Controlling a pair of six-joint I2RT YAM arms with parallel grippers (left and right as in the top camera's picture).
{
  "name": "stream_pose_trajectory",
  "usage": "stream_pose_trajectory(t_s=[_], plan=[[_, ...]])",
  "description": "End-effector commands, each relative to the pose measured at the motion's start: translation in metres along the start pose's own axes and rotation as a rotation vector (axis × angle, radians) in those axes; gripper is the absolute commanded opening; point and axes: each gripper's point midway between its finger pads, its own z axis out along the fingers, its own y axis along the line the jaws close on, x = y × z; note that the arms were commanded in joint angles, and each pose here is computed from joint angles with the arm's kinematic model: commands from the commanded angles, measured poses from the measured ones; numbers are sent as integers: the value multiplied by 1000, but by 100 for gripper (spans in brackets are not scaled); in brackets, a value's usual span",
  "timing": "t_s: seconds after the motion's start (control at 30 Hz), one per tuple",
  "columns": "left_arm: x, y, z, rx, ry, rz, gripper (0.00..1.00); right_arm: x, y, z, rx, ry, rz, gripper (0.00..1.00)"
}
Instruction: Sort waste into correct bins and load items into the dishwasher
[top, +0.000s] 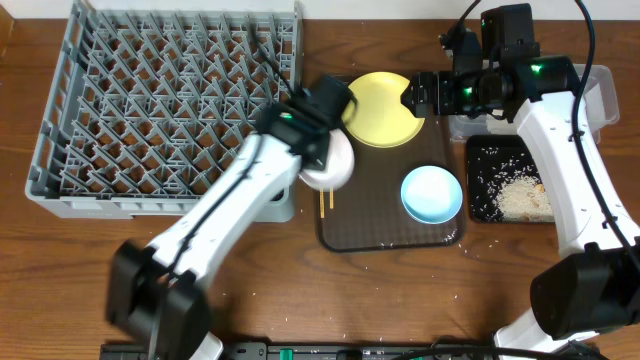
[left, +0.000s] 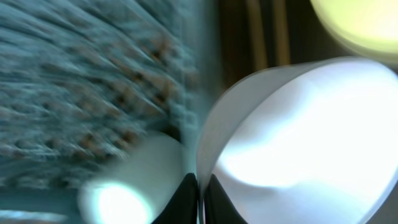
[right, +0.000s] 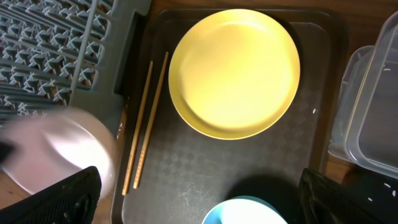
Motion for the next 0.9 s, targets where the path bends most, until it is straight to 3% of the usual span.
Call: stream_pose_trajectory(t_s=[0.0, 0.23, 0.33, 0.5, 0.6, 0.67, 0.77, 0.87], plan=[[-40, 63, -32, -242, -191, -20, 8, -1, 1, -4, 2, -9, -11, 99], [-73, 105, -55, -464, -338, -10, 8, -1, 1, -4, 2, -9, -11, 99], [-75, 103, -49, -477, -334, 14, 7, -1, 1, -4, 2, -9, -11, 99], [-62, 58, -27, -203, -259, 36, 7, -1, 1, -4, 2, -9, -11, 99], [-52, 26, -20, -4, -211, -51, 8, -1, 1, -4, 2, -9, -11, 99], [-46, 6, -16, 113, -165, -128, 16, -1, 1, -4, 2, -9, -11, 99], [-35, -15, -2, 203, -81, -263, 39, -1, 1, -4, 2, -9, -11, 99], [-26, -26, 18, 217, -3, -383, 46, -1, 1, -4, 2, -9, -11, 99]])
